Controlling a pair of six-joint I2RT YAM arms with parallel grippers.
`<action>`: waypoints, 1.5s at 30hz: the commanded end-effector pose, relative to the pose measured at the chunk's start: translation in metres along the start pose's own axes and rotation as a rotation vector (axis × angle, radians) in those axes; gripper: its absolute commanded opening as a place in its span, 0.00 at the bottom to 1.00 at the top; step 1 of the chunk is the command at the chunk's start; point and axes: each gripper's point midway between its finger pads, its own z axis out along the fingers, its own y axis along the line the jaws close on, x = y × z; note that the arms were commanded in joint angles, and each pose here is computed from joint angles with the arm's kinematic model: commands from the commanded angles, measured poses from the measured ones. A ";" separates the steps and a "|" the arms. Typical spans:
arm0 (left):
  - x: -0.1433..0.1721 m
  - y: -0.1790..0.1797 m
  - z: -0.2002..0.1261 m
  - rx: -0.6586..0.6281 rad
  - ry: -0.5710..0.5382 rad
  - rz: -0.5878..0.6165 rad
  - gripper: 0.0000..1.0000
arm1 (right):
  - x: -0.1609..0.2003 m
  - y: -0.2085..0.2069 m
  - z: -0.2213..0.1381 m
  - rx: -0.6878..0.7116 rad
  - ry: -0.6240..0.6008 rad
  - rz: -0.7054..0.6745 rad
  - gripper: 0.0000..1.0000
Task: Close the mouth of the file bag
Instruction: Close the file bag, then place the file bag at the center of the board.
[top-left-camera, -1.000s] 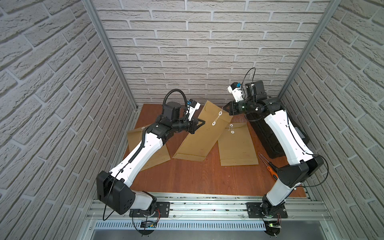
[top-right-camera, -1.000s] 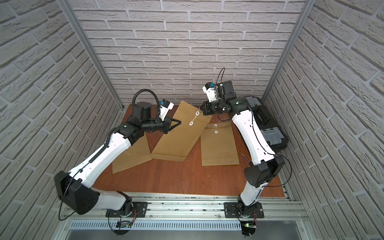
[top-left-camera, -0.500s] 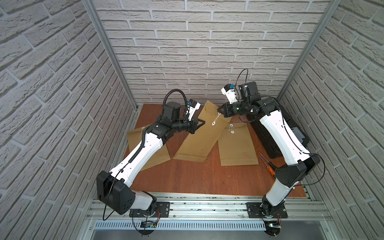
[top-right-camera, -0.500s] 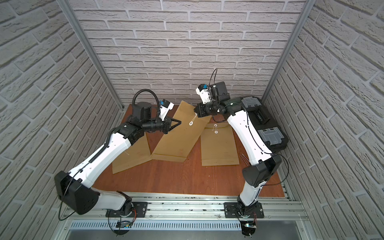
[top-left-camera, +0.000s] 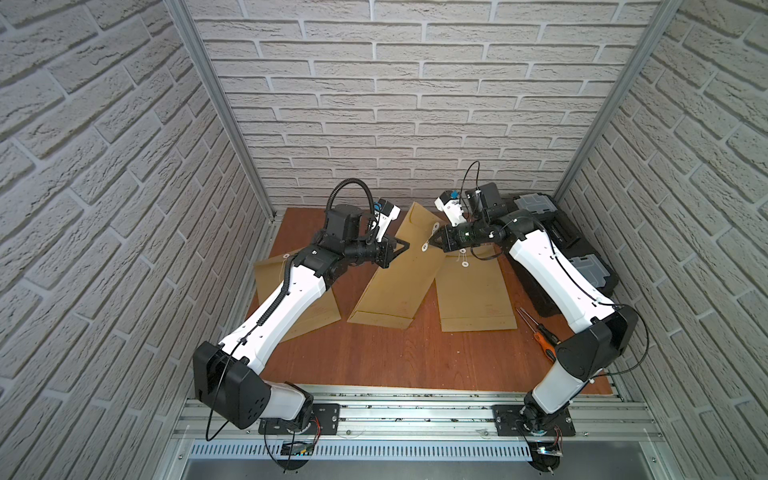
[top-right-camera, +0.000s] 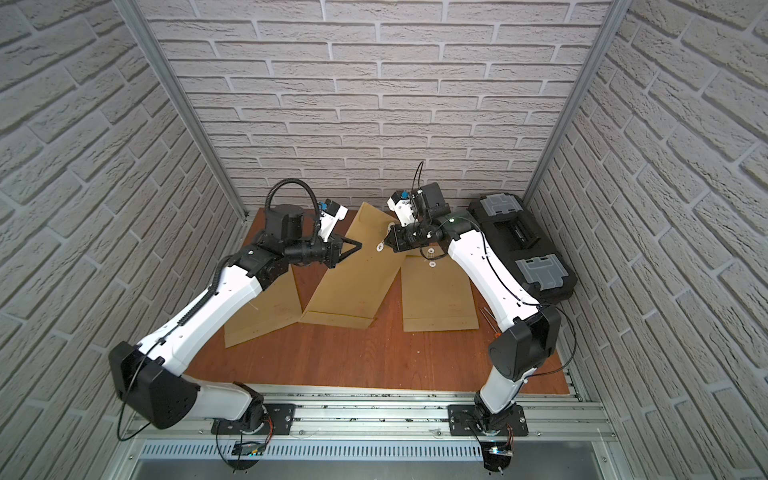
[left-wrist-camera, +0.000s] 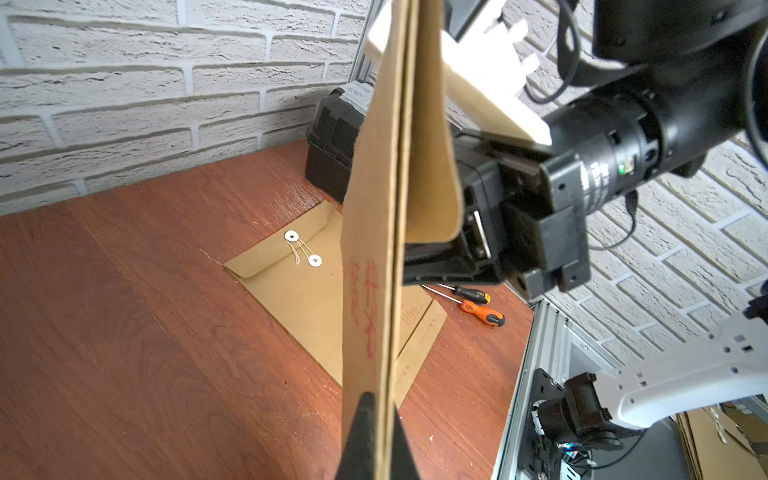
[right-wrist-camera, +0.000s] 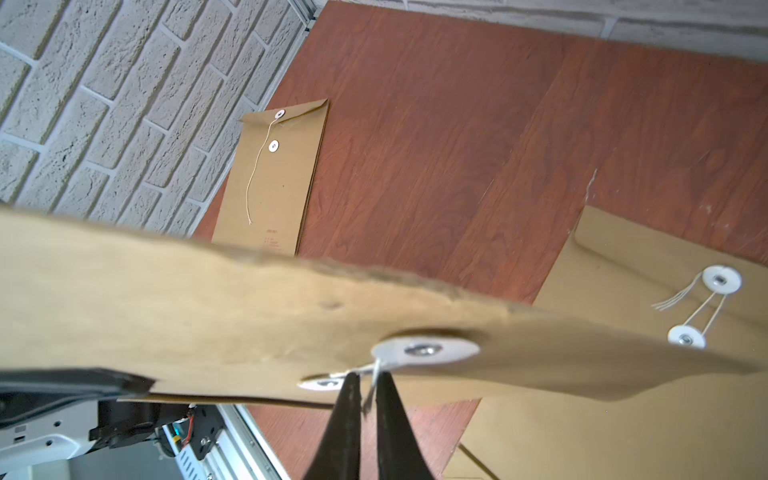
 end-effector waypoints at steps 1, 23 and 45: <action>-0.023 -0.003 -0.010 -0.007 -0.090 0.047 0.00 | -0.004 0.013 -0.016 -0.029 -0.058 -0.031 0.17; 0.071 0.162 -0.001 -0.264 0.038 -0.399 0.00 | 0.020 -0.029 -0.036 0.029 -0.114 0.086 0.36; 0.135 0.251 0.126 -0.267 0.084 -0.469 0.00 | 0.026 -0.050 -0.005 0.037 -0.089 0.086 0.34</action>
